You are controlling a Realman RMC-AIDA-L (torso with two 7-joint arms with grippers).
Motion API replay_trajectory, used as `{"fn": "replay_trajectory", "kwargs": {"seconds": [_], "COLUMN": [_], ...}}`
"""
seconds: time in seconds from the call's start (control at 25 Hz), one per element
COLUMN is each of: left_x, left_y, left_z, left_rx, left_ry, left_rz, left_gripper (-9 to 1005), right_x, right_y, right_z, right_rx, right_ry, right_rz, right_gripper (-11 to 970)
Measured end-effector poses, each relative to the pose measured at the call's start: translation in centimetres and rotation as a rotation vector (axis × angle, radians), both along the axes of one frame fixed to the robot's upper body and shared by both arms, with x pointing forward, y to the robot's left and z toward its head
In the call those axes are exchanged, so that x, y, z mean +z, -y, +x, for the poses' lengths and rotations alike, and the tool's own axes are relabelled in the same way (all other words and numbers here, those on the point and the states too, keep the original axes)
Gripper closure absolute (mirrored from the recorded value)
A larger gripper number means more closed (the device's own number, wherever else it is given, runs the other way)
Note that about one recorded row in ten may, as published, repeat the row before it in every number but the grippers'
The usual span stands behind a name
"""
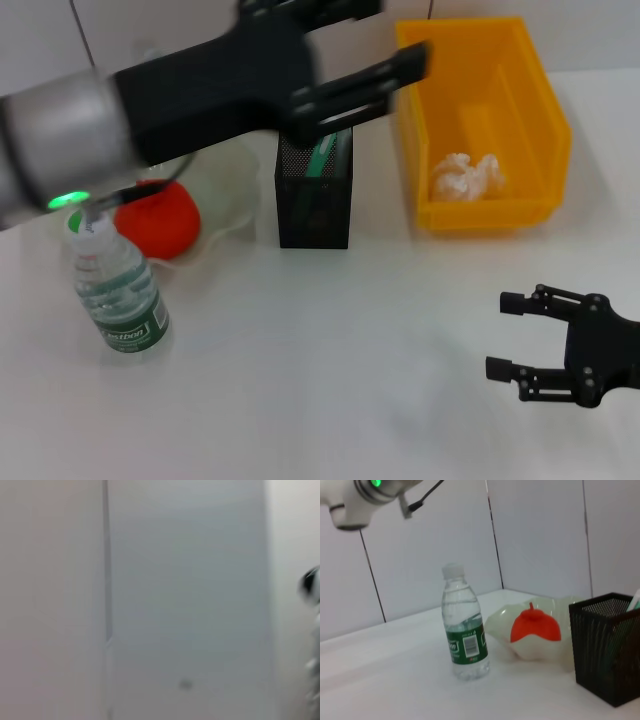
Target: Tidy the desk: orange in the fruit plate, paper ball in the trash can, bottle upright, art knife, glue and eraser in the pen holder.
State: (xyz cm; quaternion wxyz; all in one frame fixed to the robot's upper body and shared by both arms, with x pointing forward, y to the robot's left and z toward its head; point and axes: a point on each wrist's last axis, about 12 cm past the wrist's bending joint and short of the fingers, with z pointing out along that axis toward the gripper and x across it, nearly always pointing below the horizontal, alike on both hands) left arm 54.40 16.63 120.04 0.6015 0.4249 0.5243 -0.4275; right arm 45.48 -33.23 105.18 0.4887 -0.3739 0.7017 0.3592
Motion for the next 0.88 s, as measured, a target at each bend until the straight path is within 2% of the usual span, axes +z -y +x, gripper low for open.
{"fn": "replay_trajectory", "kwargs": {"seconds": [0.04, 0.08, 0.16, 0.2, 0.28, 0.36, 0.44, 0.48, 0.52, 0.64, 0.72, 0.76, 0.84, 0.88], "left_x": [-0.8, -0.8, -2.0, -2.0, -4.6, -6.4, -6.4, -9.2, -11.2, -14.2, -15.5, -15.5, -17.0, -17.2], "left_y": [-2.1, -2.1, -4.0, -4.0, -6.0, -6.7, -6.7, -7.3, -7.6, -8.1, -8.3, -8.3, -8.8, -9.0], "left_z": [-0.3, -0.3, -0.9, -0.9, -2.5, -3.4, -3.4, -4.8, -5.8, -7.1, -7.5, -7.5, -8.2, -8.4], "left_rx": [-0.049, -0.049, -0.095, -0.095, -0.145, -0.137, -0.137, -0.117, -0.101, -0.046, -0.008, -0.008, 0.029, 0.032], "left_ry": [0.002, 0.002, 0.018, 0.018, 0.033, 0.03, 0.03, 0.032, 0.02, -0.059, -0.119, -0.119, -0.184, -0.192], "left_rz": [-0.044, -0.044, -0.078, -0.078, -0.071, -0.026, -0.026, 0.052, 0.104, 0.163, 0.184, 0.184, 0.226, 0.234], "left_gripper": [336, 317, 280, 262, 225, 188, 151, 132, 132, 132, 132, 132, 132, 132], "right_x": [0.2, 0.2, 0.5, 0.6, 0.8, 1.0, 1.2, 1.2, 1.3, 0.9, 0.8, 0.8, 0.6, 0.6], "right_y": [0.2, 0.2, 0.4, 0.5, 0.4, 0.3, -0.1, -0.1, -0.3, -1.2, -1.4, -1.8, -2.8, -2.8], "right_z": [0.0, 0.0, -0.1, -0.1, -0.2, -0.2, 0.0, 0.0, 0.1, 0.2, 0.1, 0.1, -0.2, -0.2], "right_rx": [-0.007, -0.007, -0.019, -0.025, -0.03, -0.024, -0.004, -0.004, 0.004, 0.045, 0.063, 0.085, 0.174, 0.174], "right_ry": [0.015, 0.015, 0.041, 0.059, 0.095, 0.112, 0.118, 0.118, 0.118, 0.093, 0.085, 0.077, 0.051, 0.051], "right_rz": [0.009, 0.009, 0.023, 0.032, 0.053, 0.069, 0.09, 0.09, 0.096, 0.112, 0.114, 0.117, 0.113, 0.113], "right_gripper": [121, 121, 121, 121, 121, 121, 121, 121, 121, 121, 121, 121, 121, 121]}}
